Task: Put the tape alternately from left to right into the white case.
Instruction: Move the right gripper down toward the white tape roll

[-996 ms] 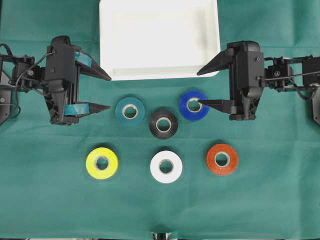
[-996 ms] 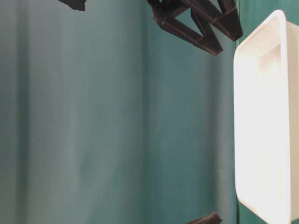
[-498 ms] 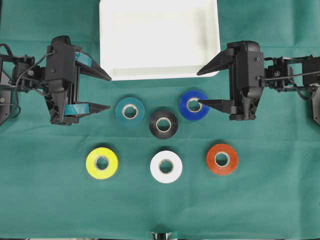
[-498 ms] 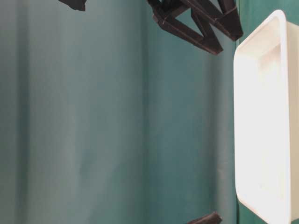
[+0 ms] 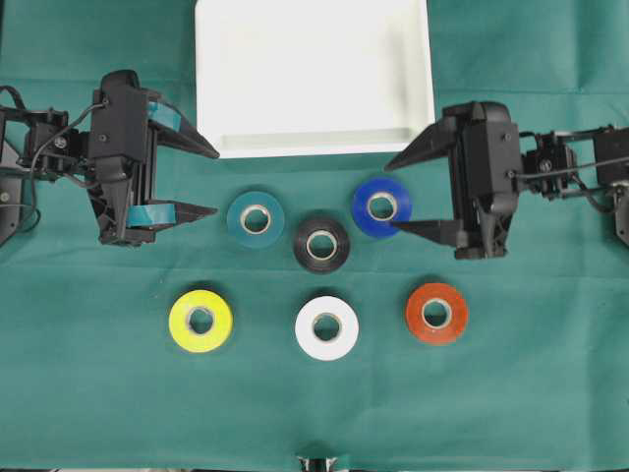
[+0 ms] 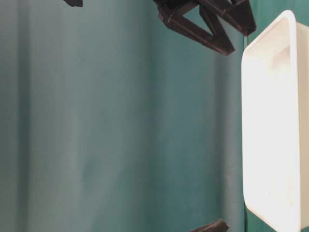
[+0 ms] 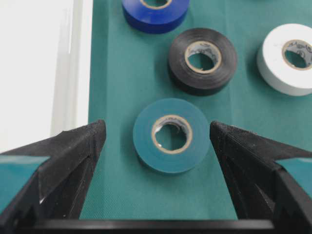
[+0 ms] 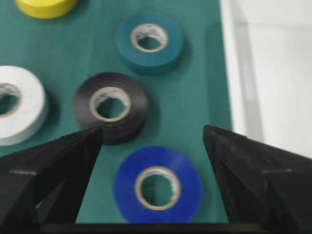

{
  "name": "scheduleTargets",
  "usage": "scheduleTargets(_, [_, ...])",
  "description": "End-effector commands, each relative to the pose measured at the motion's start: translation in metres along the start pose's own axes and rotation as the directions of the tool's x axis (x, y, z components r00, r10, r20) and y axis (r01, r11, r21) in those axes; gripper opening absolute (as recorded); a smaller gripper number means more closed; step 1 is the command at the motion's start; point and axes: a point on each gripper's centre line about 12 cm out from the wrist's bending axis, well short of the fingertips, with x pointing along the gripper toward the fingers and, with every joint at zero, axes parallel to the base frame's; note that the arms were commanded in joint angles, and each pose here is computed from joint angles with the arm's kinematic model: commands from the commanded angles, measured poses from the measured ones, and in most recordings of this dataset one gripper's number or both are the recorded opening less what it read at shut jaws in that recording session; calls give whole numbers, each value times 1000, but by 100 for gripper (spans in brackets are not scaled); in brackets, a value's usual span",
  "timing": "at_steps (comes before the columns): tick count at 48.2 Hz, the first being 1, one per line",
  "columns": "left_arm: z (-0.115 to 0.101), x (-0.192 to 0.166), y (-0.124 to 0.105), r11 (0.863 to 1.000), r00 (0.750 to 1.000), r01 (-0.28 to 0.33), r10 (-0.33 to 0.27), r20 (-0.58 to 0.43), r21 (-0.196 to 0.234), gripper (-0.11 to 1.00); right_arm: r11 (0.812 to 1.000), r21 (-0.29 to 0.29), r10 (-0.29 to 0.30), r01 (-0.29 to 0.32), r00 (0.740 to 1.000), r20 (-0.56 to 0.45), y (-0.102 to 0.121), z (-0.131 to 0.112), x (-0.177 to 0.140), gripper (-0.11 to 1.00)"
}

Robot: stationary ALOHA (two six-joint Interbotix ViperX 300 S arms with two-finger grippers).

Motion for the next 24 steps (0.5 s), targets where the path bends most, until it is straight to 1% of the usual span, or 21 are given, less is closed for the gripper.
scheduleTargets(1, [13, -2, -1, 1000, 999, 3, -3, 37, 1, 97, 999, -5, 32, -32, 999, 28, 12, 10, -1, 86])
scheduleTargets(14, [13, -2, -1, 1000, 999, 3, -3, 37, 1, 97, 992, -42, 116, -116, 993, 7, 44, 8, 7, 86])
scheduleTargets(19, [13, -2, -1, 1000, 999, 3, -3, 37, 1, 96, 989, -56, 139, -139, 990, 2, 54, 9, 11, 86])
scheduleTargets(24, [12, -2, -1, 1000, 999, 3, -3, 35, 1, 96, 988, -58, 146, -146, 989, -2, 58, 9, 14, 86])
